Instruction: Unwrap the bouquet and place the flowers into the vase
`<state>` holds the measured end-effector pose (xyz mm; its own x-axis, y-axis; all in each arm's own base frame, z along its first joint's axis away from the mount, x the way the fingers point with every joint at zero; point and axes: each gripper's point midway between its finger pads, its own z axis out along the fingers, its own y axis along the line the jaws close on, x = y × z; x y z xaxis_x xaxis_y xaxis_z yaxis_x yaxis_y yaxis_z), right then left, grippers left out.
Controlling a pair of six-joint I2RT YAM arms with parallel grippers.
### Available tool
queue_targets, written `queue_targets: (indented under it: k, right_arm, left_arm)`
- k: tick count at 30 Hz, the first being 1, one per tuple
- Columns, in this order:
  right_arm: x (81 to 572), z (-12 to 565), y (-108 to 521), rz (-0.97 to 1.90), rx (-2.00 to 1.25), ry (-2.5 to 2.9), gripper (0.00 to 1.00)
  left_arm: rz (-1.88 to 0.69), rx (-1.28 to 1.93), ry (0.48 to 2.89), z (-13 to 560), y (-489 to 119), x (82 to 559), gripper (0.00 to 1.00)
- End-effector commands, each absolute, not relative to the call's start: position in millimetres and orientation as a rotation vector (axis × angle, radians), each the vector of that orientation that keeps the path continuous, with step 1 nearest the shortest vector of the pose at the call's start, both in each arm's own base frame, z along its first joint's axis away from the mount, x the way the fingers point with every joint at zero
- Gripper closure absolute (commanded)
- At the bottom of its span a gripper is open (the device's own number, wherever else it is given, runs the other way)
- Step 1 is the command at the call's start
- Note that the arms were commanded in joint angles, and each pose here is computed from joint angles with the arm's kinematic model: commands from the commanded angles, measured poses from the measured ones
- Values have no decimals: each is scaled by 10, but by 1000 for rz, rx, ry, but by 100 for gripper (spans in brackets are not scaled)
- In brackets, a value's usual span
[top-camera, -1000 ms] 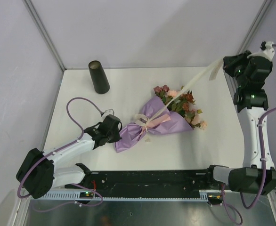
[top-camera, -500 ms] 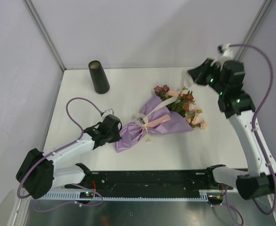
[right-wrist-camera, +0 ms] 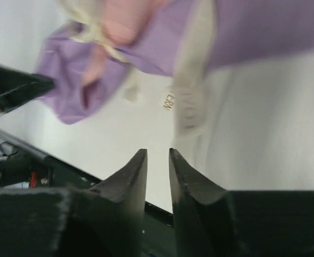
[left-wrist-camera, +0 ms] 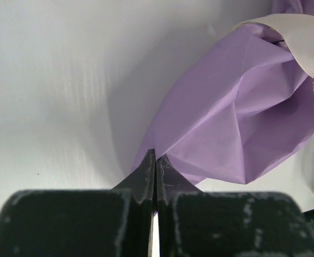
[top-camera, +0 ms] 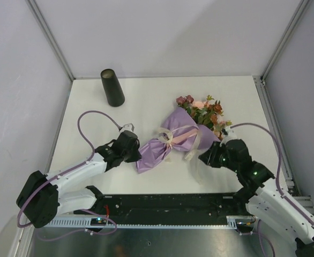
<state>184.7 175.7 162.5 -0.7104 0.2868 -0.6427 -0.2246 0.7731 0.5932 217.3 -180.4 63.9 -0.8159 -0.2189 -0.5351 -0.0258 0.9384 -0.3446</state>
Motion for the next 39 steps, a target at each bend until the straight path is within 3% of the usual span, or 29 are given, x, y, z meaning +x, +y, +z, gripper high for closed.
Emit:
queue_targets:
  k: [1,5,8,15,18,28,35,39]
  right_arm:
    - [1946,1335,1655,838,267,2166,66]
    - [2052,1219,1750,908,316,2106,46]
    - [2208,1175,1805,924,324,2044,37]
    - [2532,1011,1718,915,420,2037,23]
    - [2675,1007,1624,899,444,2015,21]
    - [3074,1017,1570,901,410,1982,24]
    - [3387,1359,1726,1003,298,1952,25]
    - [3260,1370,1697,989,302,2009,25]
  left_arm:
    - [-528,-128,2421,841,-1970,2275,100]
    - [-524,-129,2440,793,-1982,2257,92]
    - [-519,-135,2454,757,-1986,2245,75]
    - [-539,-102,2396,992,-2000,2302,32]
    - [-543,-70,2352,1199,-2014,2359,23]
    - [-550,260,2247,1880,-2334,2652,22]
    - [-570,525,2235,1879,-2707,2715,23]
    - [-599,657,2245,1781,-2939,2689,26]
